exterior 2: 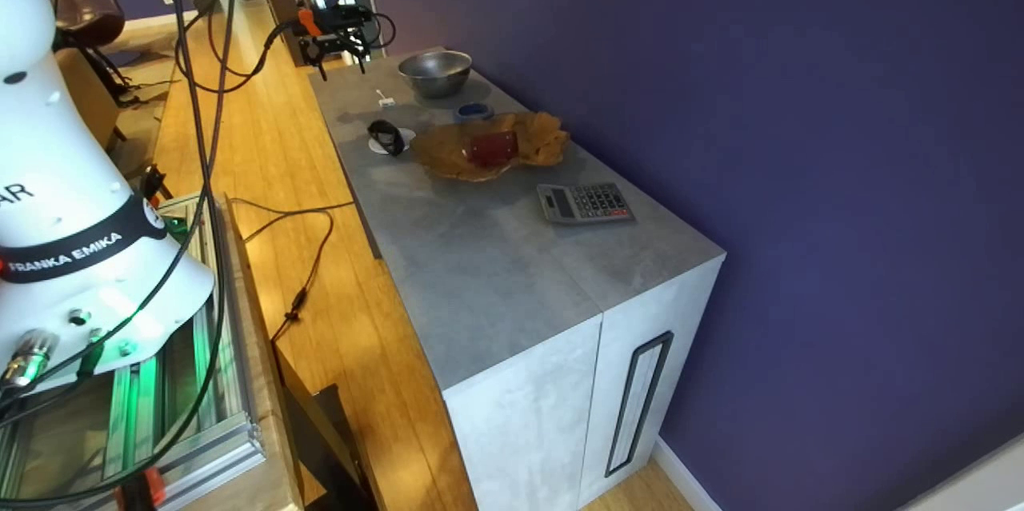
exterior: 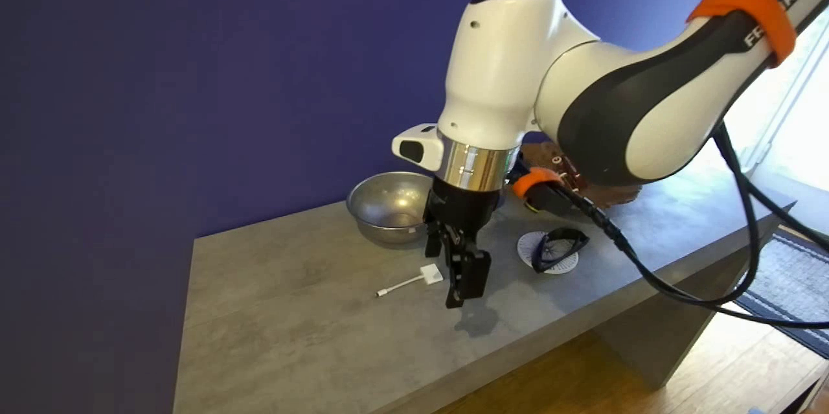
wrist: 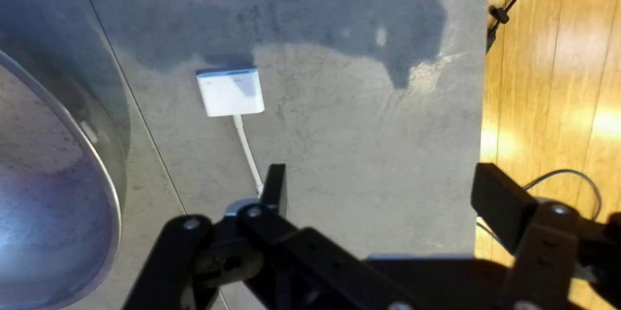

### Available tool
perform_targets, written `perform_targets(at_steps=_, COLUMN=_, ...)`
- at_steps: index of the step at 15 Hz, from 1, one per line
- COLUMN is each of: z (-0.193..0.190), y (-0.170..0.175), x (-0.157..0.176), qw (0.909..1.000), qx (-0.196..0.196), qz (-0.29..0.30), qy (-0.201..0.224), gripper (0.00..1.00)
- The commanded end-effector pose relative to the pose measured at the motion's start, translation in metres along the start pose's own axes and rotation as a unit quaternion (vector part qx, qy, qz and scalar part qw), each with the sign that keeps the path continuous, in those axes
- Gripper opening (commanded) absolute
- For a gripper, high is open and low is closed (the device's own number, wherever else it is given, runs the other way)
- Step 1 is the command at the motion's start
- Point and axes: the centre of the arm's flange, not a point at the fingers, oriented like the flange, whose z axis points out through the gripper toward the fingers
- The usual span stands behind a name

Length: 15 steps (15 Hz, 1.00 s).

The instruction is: Put the dongle into the bowl

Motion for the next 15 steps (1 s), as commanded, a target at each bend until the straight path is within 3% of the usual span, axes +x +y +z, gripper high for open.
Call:
perform_targets(at_steps=1, z=0.035, y=0.024, x=0.047, qw=0.9996, qx=0.01, qz=-0.023, qy=-0.014, gripper=0.86)
perform_targets(at_steps=3, z=0.044, y=0.033, x=0.055, qw=0.9994, qx=0.007, qz=-0.034, qy=-0.011, gripper=0.78)
perform_targets(at_steps=7, z=0.063, y=0.053, x=0.057, qw=0.9982, qx=0.002, qz=-0.059, qy=-0.012, gripper=0.79)
perform_targets(at_steps=9, z=0.073, y=0.061, x=0.057, qw=0.9977, qx=0.001, qz=-0.065, qy=-0.021, gripper=0.74)
perform_targets(at_steps=13, z=0.081, y=0.072, x=0.055, qw=0.9976, qx=0.0, qz=-0.064, qy=-0.025, gripper=0.41)
perform_targets(at_steps=15, z=0.084, y=0.076, x=0.057, qw=0.9976, qx=-0.002, qz=-0.063, qy=-0.027, gripper=0.33)
